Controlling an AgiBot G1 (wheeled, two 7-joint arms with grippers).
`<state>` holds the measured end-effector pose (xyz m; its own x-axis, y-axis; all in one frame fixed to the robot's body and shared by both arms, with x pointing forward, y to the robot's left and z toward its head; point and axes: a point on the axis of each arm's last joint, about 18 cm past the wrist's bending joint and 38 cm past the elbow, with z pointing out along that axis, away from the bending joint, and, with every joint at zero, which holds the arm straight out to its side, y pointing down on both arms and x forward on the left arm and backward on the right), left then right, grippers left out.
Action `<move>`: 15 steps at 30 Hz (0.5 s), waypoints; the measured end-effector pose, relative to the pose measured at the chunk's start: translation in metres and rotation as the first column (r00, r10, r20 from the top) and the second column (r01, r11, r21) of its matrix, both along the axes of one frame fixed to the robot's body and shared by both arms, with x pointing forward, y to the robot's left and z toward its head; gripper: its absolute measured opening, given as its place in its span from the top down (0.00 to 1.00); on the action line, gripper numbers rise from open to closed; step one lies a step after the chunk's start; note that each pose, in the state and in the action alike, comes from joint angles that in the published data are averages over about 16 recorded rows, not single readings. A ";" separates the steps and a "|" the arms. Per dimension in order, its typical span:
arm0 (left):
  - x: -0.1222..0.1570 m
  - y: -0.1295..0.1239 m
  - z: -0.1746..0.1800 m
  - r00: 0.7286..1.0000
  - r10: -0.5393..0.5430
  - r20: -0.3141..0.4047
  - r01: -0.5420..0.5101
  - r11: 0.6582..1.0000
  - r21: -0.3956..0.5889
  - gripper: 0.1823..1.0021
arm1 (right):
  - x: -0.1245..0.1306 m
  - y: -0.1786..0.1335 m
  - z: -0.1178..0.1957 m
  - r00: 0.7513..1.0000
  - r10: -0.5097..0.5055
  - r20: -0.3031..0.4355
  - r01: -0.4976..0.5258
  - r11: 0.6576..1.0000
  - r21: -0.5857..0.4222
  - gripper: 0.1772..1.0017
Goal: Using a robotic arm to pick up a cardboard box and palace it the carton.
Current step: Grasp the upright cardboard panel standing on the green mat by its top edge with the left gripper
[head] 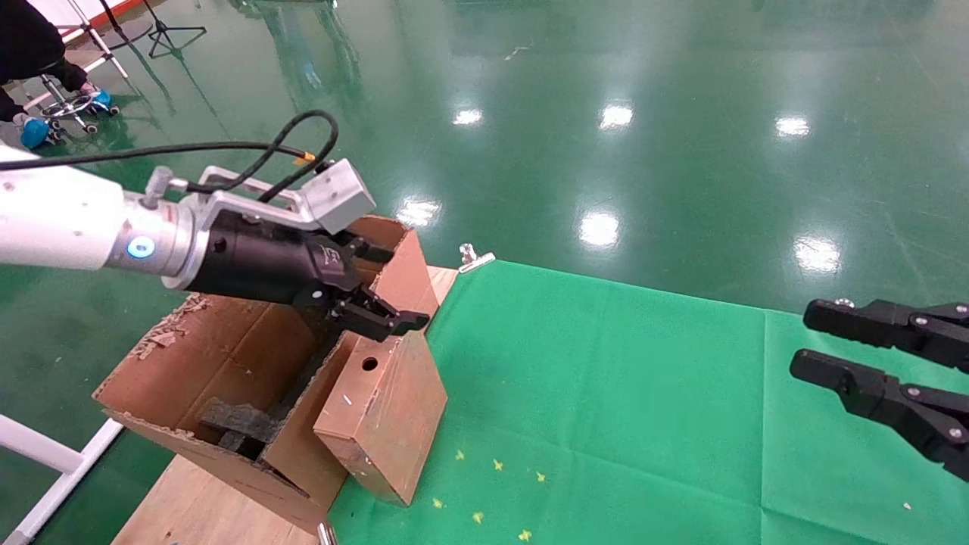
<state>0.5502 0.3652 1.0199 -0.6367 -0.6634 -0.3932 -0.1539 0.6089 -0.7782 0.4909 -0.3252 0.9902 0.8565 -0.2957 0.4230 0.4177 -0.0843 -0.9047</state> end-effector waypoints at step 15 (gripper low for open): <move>0.003 -0.002 -0.010 0.938 0.236 -0.253 -0.266 0.960 -0.090 0.00 | 0.000 0.000 0.000 1.000 0.000 0.000 0.000 1.000 0.000 0.93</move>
